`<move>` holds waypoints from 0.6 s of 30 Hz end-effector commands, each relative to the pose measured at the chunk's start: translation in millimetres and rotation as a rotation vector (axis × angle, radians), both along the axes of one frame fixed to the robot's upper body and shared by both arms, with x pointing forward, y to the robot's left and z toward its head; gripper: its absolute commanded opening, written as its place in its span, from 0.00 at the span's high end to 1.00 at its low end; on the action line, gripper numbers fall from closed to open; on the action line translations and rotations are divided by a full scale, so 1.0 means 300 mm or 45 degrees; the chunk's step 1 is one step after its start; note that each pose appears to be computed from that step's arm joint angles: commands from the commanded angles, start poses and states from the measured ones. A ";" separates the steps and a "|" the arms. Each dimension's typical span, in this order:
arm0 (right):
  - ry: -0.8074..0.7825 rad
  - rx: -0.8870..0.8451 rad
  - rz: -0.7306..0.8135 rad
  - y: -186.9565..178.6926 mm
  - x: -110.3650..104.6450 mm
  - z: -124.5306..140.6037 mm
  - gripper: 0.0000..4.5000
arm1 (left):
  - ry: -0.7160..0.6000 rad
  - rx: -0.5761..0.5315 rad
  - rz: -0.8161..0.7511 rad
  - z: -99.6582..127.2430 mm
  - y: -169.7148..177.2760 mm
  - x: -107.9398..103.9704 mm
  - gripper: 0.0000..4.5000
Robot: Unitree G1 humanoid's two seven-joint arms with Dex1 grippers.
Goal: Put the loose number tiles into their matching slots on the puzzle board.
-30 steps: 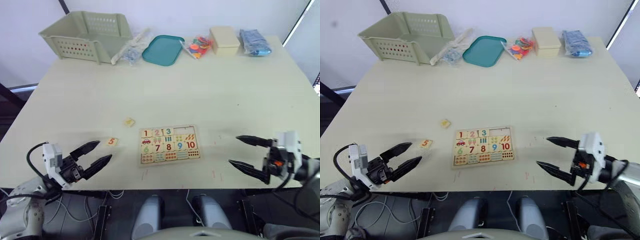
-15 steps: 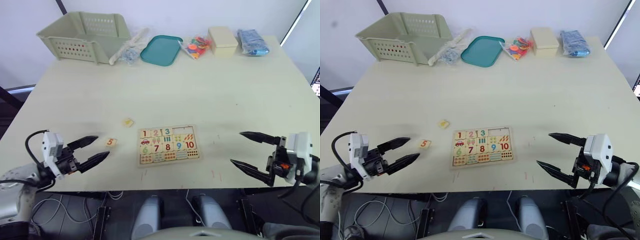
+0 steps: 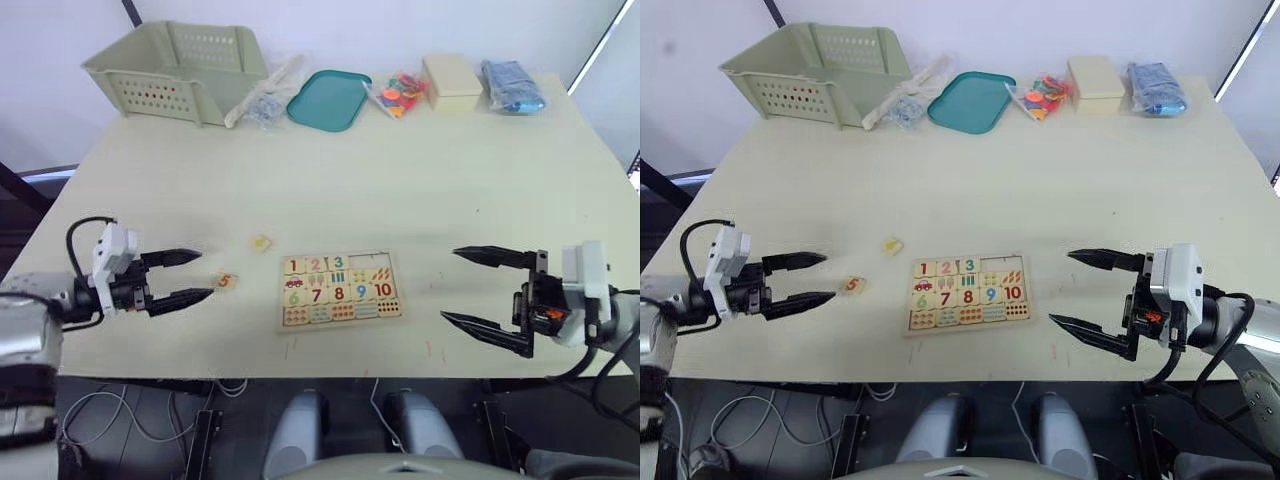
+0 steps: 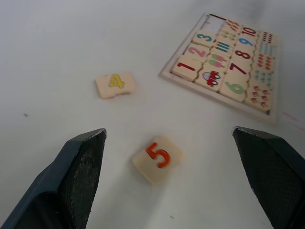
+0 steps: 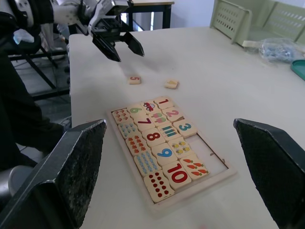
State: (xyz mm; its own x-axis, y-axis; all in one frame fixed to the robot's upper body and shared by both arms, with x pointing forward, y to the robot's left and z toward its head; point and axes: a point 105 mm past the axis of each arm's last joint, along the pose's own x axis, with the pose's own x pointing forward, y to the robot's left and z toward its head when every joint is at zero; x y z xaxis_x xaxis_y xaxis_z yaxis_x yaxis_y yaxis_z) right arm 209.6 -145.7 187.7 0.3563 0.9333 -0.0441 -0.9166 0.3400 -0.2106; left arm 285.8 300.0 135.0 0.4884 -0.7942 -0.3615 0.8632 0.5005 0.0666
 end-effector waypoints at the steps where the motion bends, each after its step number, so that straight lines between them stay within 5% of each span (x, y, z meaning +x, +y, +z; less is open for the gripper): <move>1: -0.042 0.020 0.012 -0.006 -0.015 0.035 0.00 | -0.033 0.027 -0.041 0.017 -0.010 0.034 0.00; 8: -0.036 0.056 -0.035 -0.028 -0.022 0.042 0.00 | -0.050 0.212 -0.171 0.040 -0.041 0.130 0.00; 17: -0.039 0.050 -0.076 -0.042 -0.044 0.045 0.00 | -0.044 0.284 -0.268 0.036 -0.132 0.217 0.00; 18: -0.039 0.046 -0.081 -0.043 -0.045 0.044 0.00 | -0.041 0.282 -0.268 0.037 -0.137 0.221 0.06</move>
State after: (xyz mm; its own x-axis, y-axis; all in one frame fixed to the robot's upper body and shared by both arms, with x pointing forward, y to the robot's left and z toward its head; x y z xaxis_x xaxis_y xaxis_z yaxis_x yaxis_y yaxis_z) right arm 201.1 -160.2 189.2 0.4243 0.9053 -0.0186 -0.8932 0.4151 -0.1728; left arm 353.2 256.8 137.8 0.3483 -0.7800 -0.5198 0.9369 0.3068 0.1675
